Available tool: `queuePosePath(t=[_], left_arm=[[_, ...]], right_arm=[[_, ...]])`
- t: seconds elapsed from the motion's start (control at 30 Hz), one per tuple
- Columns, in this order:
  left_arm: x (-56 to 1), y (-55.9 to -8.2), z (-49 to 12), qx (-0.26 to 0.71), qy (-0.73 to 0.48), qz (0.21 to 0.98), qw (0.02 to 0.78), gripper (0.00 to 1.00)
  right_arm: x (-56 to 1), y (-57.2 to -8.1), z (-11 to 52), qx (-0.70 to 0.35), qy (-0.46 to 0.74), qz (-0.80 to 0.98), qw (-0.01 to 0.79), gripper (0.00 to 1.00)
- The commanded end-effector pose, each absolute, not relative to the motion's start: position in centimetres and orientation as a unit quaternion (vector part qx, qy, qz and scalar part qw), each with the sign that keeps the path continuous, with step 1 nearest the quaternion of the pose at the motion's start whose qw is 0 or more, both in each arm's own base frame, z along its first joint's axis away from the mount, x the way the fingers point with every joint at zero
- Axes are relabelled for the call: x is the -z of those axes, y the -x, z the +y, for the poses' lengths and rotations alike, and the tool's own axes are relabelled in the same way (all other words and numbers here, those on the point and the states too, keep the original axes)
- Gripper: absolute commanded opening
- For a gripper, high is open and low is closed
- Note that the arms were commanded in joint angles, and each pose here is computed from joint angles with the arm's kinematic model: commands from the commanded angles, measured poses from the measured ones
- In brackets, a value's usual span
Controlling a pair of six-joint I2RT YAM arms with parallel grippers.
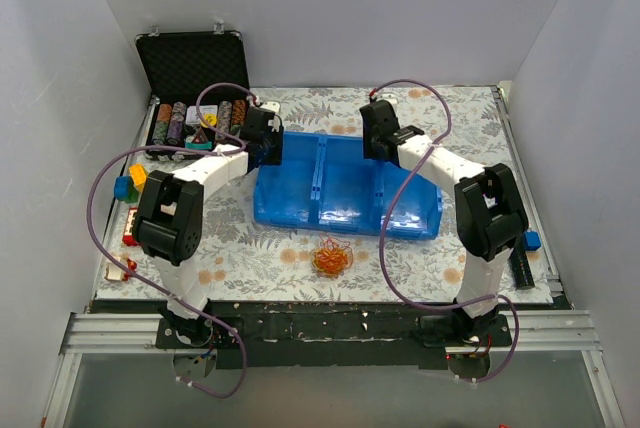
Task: Untangle the cables
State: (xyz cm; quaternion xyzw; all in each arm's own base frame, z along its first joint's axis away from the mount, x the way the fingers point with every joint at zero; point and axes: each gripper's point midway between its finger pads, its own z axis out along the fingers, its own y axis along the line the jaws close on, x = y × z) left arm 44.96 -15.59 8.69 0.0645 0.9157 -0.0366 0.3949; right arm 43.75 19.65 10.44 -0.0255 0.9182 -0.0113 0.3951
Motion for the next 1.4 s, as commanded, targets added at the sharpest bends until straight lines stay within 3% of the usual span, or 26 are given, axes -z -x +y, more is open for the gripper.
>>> queuePosePath(t=[0.0,0.3,0.47,0.5,0.6,0.73,0.9,1.1,1.27,1.37], left_arm=[[-11.7,-47.8,-15.7,0.035,-0.056,0.895,0.442,0.36],[-12.3,-47.9,-15.2,0.026,-0.060,0.891,0.449,0.37],[-14.2,-48.2,-14.9,0.028,-0.064,0.882,0.466,0.45],[-14.8,-48.3,-14.8,0.029,-0.066,0.880,0.469,0.50],[-17.2,-48.1,-14.7,0.039,-0.078,0.875,0.477,0.79],[-22.5,-46.2,-16.1,0.088,-0.119,0.859,0.491,0.97],[-26.3,-38.0,-18.9,0.211,-0.209,0.832,0.468,0.98],[-23.2,-27.2,-20.7,0.278,-0.320,0.807,0.411,0.98],[-23.6,-22.9,-22.4,0.361,-0.352,0.751,0.426,0.98],[-22.1,-22.3,-24.2,0.388,-0.338,0.756,0.405,0.91]], right_arm=[[-13.6,-46.9,20.5,-0.005,0.020,0.896,0.444,0.49],[-14.3,-49.0,20.8,-0.020,0.021,0.891,0.453,0.50],[-15.8,-48.3,21.0,-0.034,0.012,0.890,0.455,0.55],[-16.8,-47.8,20.9,-0.040,0.005,0.886,0.461,0.59],[-19.5,-46.3,20.7,-0.060,-0.006,0.875,0.480,0.72],[-23.8,-43.5,21.0,-0.100,-0.001,0.851,0.515,0.77],[-25.9,-36.7,23.3,-0.182,0.084,0.824,0.530,0.76],[-18.2,-26.6,25.6,-0.247,0.191,0.842,0.441,0.73],[-14.6,-22.6,25.2,-0.249,0.202,0.844,0.430,0.72],[-14.0,-22.0,24.7,-0.247,0.193,0.844,0.434,0.71]])
